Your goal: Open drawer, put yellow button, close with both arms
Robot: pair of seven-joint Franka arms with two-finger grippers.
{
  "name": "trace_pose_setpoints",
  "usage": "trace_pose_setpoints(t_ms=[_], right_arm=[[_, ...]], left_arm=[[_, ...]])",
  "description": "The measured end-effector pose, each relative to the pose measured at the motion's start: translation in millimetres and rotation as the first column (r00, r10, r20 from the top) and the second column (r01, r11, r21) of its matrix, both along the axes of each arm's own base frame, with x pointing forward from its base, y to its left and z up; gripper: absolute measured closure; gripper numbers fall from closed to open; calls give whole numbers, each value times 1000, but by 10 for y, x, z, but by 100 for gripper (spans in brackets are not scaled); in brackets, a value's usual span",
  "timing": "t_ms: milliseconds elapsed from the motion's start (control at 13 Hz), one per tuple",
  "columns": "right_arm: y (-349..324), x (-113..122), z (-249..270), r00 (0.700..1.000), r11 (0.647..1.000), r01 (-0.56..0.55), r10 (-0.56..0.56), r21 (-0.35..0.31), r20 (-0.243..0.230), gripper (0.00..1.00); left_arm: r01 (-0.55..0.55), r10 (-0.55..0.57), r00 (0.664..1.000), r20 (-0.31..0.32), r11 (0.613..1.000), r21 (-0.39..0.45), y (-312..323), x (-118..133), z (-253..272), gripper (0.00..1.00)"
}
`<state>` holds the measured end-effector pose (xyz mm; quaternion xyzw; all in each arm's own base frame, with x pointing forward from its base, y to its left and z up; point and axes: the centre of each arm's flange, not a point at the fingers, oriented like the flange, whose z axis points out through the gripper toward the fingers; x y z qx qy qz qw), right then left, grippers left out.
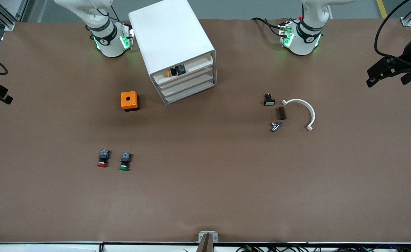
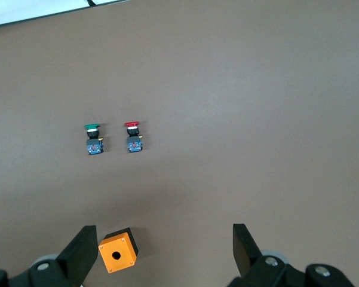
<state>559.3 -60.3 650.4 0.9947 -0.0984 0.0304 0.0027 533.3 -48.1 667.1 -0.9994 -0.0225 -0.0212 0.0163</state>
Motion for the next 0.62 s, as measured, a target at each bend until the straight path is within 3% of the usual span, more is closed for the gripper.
trace_pose_setpoints(t_ms=[615], right_arm=[[-1, -8, -7, 1000, 1000, -3, 3, 1, -7, 0]], left_arm=[[55, -55, 998, -4, 998, 3, 16, -34, 18, 0]])
